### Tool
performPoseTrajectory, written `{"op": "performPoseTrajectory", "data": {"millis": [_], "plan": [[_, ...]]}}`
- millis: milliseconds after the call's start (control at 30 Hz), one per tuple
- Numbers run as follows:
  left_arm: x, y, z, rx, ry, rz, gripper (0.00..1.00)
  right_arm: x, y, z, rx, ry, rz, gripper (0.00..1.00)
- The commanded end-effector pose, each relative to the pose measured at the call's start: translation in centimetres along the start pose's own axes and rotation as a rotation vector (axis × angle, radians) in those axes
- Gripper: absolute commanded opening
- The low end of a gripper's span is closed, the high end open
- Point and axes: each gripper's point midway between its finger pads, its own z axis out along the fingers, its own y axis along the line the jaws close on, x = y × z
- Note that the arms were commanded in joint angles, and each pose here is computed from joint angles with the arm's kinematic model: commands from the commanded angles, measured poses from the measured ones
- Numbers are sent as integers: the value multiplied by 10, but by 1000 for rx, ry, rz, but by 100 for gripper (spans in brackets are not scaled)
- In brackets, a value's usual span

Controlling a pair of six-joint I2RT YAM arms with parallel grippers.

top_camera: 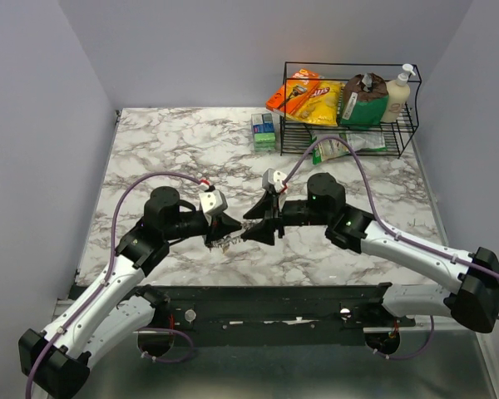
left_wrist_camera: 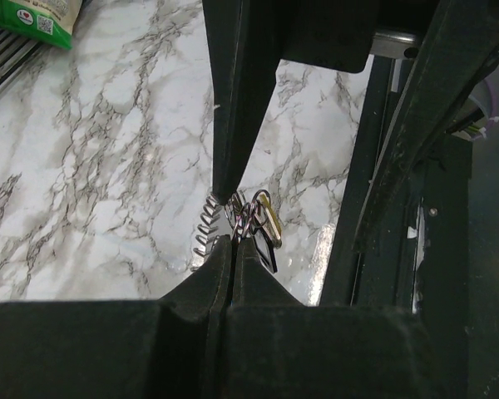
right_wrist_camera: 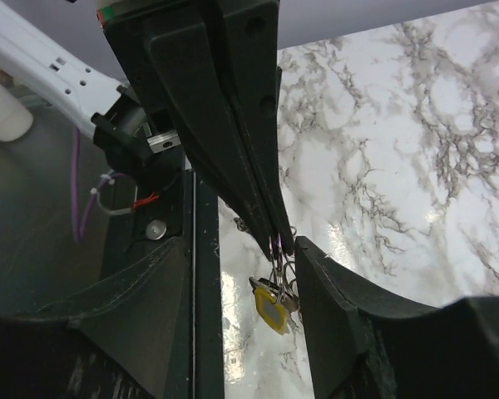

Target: Put the keys on the keyring

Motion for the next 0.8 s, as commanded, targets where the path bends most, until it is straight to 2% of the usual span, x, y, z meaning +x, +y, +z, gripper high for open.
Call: {"op": "performPoseTrajectory", "data": {"millis": [0,67,133,267,300,433,667,767], "plan": [[-20,-10,0,56,-64,67,0,-10,10,5,-79,-16,-17,61],[-21,-10,0,57,-66,66,0,-7,7,6,-73,-7,-8,59],[-23,-9,0,54,-70,70,0,-5,5,6,-63,3,1,50],[-25,-10,-1,54,-79,74,0,0,1,5,-32,9,11,41],[-25,-10,-1,54,-80,74,0,0,-2,4,-19,8,11,36],[-26,-11,-2,55,-89,76,0,6,-5,3,-3,17,24,32],[-32,-12,-3,52,-112,87,0,16,-8,2,17,34,41,31],[-32,-13,-3,55,-113,87,0,20,-11,1,35,39,46,26]]}}
